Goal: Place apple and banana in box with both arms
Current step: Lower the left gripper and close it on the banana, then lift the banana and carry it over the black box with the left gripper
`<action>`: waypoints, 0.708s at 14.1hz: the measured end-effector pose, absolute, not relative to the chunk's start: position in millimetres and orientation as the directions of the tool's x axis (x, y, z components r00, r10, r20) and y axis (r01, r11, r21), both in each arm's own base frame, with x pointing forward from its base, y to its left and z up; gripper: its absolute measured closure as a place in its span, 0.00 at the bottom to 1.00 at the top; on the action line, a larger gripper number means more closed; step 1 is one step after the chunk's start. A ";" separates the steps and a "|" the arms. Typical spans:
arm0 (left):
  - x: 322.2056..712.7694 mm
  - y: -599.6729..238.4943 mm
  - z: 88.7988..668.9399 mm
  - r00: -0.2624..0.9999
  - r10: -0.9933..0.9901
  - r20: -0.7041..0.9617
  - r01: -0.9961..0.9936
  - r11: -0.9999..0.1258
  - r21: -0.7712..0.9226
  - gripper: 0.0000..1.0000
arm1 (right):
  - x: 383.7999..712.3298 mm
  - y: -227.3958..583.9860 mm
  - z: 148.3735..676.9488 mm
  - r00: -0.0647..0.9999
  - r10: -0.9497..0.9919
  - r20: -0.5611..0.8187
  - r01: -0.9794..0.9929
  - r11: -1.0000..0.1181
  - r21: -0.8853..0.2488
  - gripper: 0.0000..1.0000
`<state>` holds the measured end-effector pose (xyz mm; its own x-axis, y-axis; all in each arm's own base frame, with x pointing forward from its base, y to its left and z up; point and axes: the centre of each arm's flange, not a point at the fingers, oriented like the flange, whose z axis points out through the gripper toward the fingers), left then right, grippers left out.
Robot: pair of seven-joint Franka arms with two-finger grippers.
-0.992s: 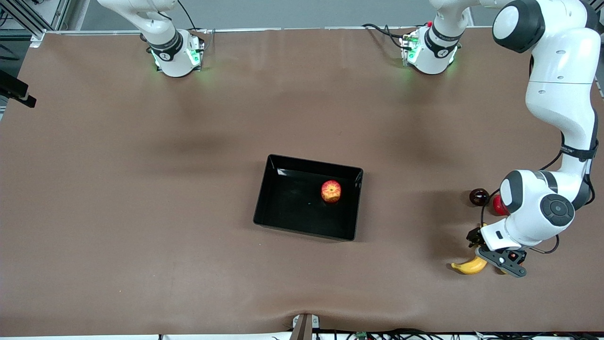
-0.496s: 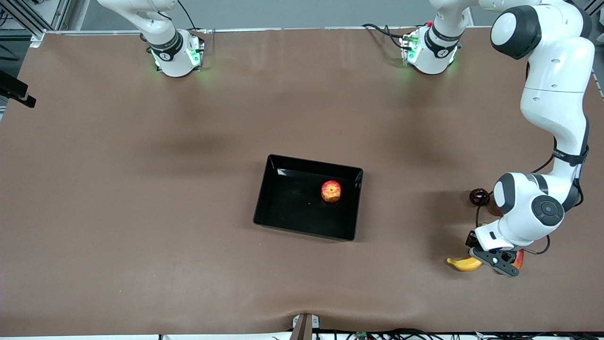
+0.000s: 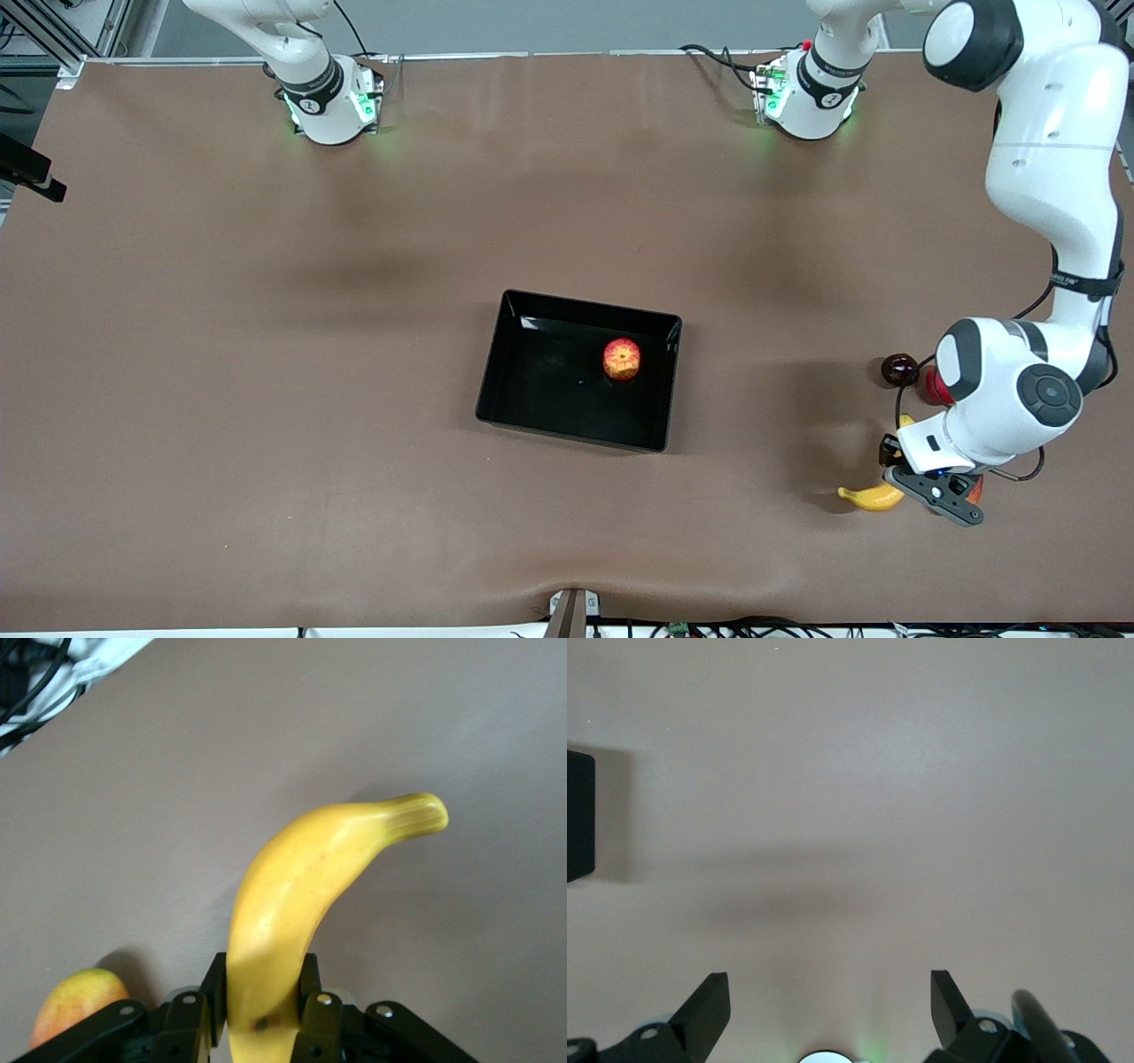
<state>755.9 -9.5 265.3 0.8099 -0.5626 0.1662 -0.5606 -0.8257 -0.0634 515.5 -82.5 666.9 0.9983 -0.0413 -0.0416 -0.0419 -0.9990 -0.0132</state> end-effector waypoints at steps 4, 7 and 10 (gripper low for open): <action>734.3 -93.5 334.8 0.892 -0.439 0.107 -0.445 -0.894 0.041 0.65 | 515.3 -84.7 667.0 0.998 -0.046 -0.040 -0.046 -0.999 -0.013 0.00; 713.0 -163.9 365.9 0.945 -0.319 0.078 -0.325 -0.941 0.097 0.65 | 515.9 -85.0 668.0 0.998 -0.046 -0.033 -0.046 -0.999 -0.012 0.00; 688.3 -242.3 373.7 0.980 -0.190 0.052 -0.195 -0.972 0.131 0.65 | 516.1 -85.3 670.9 0.999 -0.046 -0.024 -0.047 -0.999 -0.011 0.00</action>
